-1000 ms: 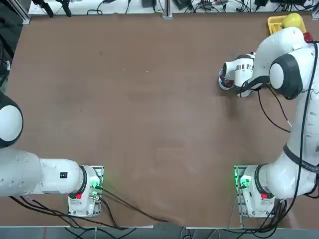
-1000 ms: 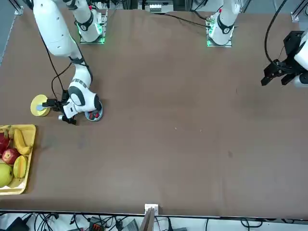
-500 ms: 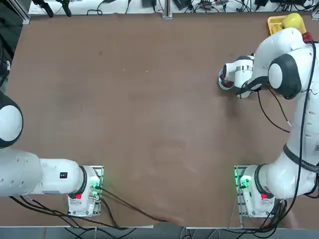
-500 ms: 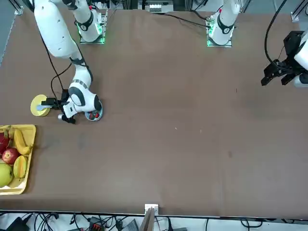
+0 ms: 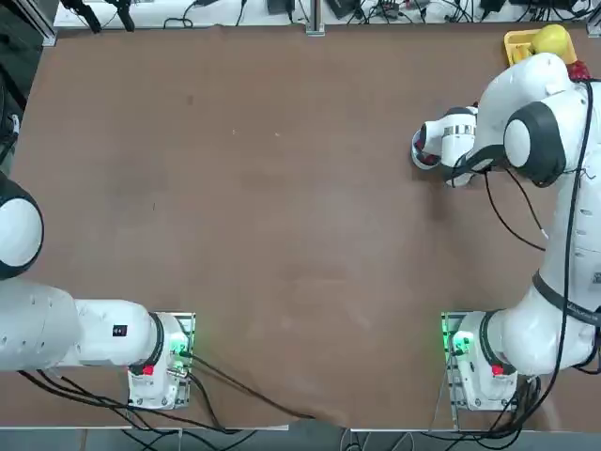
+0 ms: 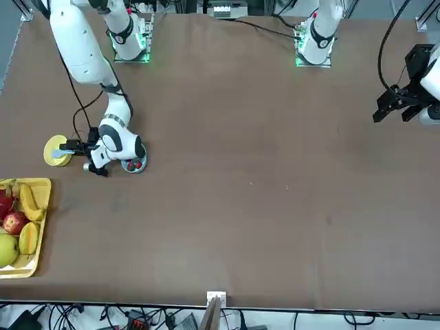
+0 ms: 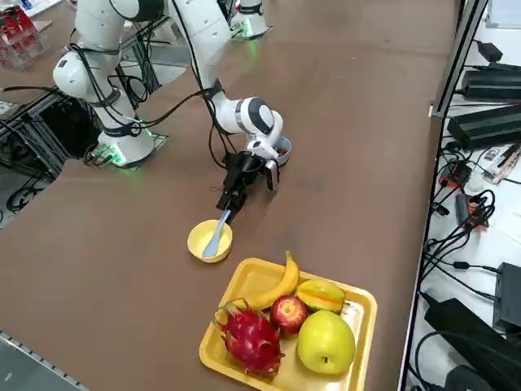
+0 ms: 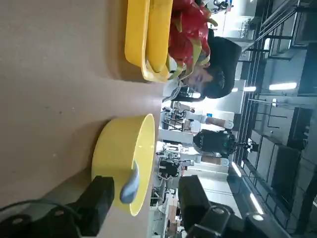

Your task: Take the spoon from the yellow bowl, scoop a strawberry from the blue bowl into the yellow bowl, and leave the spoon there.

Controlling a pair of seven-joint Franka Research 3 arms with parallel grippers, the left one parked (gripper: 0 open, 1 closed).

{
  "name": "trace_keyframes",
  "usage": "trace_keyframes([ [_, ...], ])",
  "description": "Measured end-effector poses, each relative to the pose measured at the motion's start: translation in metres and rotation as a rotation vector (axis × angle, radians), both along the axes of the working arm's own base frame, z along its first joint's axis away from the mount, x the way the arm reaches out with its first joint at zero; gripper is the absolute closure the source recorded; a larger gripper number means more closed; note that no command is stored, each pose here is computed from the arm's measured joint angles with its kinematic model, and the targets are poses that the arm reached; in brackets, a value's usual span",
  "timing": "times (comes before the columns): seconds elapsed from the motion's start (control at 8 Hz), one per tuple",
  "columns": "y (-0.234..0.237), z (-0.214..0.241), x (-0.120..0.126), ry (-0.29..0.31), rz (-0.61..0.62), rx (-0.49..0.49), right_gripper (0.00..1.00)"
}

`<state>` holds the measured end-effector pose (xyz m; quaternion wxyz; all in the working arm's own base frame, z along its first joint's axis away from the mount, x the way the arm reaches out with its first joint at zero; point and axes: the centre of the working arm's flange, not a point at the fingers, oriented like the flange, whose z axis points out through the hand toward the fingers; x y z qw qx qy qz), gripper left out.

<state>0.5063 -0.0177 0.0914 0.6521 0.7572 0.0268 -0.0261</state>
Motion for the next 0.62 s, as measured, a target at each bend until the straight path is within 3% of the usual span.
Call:
trace_keyframes([
  [0.62,-0.0023,0.0023,0.0049,-0.012,-0.006,0.002,0.32],
])
